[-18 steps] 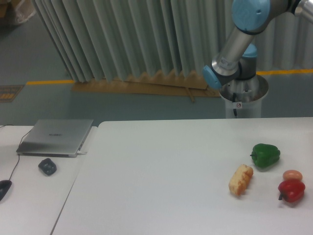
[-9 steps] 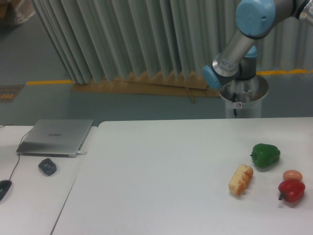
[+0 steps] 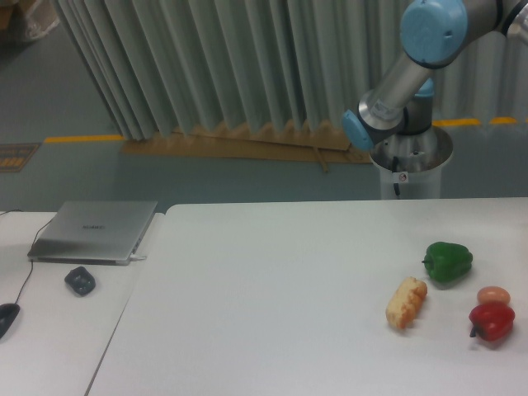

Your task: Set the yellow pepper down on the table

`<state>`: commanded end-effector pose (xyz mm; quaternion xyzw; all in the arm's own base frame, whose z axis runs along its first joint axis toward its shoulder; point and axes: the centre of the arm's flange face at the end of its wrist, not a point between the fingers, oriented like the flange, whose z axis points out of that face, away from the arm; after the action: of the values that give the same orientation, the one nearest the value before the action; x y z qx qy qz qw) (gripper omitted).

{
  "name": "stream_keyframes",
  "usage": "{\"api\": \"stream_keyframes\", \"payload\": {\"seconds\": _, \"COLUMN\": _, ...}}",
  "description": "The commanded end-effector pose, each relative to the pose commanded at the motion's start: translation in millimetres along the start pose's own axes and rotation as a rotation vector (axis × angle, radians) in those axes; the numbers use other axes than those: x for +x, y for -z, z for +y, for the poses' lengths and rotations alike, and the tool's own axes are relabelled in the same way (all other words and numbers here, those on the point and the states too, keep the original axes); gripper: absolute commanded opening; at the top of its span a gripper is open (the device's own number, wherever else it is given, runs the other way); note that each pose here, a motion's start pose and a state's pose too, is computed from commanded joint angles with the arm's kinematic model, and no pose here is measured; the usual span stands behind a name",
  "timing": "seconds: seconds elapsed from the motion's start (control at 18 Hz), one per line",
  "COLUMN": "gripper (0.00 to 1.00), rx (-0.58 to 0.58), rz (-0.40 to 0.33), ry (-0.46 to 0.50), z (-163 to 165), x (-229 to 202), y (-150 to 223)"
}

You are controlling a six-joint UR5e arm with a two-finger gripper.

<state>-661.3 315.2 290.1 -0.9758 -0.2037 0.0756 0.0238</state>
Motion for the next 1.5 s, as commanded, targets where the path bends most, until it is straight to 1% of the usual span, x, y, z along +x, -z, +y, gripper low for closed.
{"api": "stream_keyframes", "payload": {"seconds": 0.06, "gripper": 0.56, "rx": -0.001, "rz": 0.001, "ry": 0.004, "z": 0, "x": 0, "y": -1}}
{"api": "stream_keyframes", "payload": {"seconds": 0.17, "gripper": 0.53, "rx": 0.002, "rz": 0.002, "ry": -0.003, "z": 0, "x": 1, "y": 1}}
{"api": "stream_keyframes", "payload": {"seconds": 0.39, "gripper": 0.52, "rx": 0.021, "rz": 0.005, "ry": 0.000, "z": 1, "x": -3, "y": 12}}
{"api": "stream_keyframes", "payload": {"seconds": 0.5, "gripper": 0.51, "rx": 0.037, "rz": 0.000, "ry": 0.002, "z": 1, "x": -3, "y": 23}}
{"api": "stream_keyframes", "payload": {"seconds": 0.67, "gripper": 0.51, "rx": 0.044, "rz": 0.032, "ry": 0.009, "z": 7, "x": -2, "y": 36}}
{"api": "stream_keyframes", "payload": {"seconds": 0.72, "gripper": 0.51, "rx": 0.035, "rz": 0.051, "ry": 0.015, "z": 13, "x": -1, "y": 47}}
{"api": "stream_keyframes", "payload": {"seconds": 0.83, "gripper": 0.51, "rx": 0.045, "rz": 0.078, "ry": 0.017, "z": 16, "x": 4, "y": 67}}
{"api": "stream_keyframes", "payload": {"seconds": 1.06, "gripper": 0.51, "rx": 0.039, "rz": 0.112, "ry": -0.003, "z": 10, "x": 34, "y": 103}}
{"api": "stream_keyframes", "payload": {"seconds": 1.17, "gripper": 0.51, "rx": 0.051, "rz": 0.148, "ry": -0.020, "z": 3, "x": 61, "y": 128}}
{"api": "stream_keyframes", "payload": {"seconds": 1.33, "gripper": 0.51, "rx": 0.058, "rz": 0.158, "ry": -0.021, "z": -14, "x": 92, "y": 138}}
{"api": "stream_keyframes", "payload": {"seconds": 1.39, "gripper": 0.51, "rx": 0.059, "rz": 0.162, "ry": -0.012, "z": -24, "x": 110, "y": 140}}
{"api": "stream_keyframes", "payload": {"seconds": 1.5, "gripper": 0.51, "rx": 0.057, "rz": 0.158, "ry": -0.022, "z": -44, "x": 138, "y": 141}}
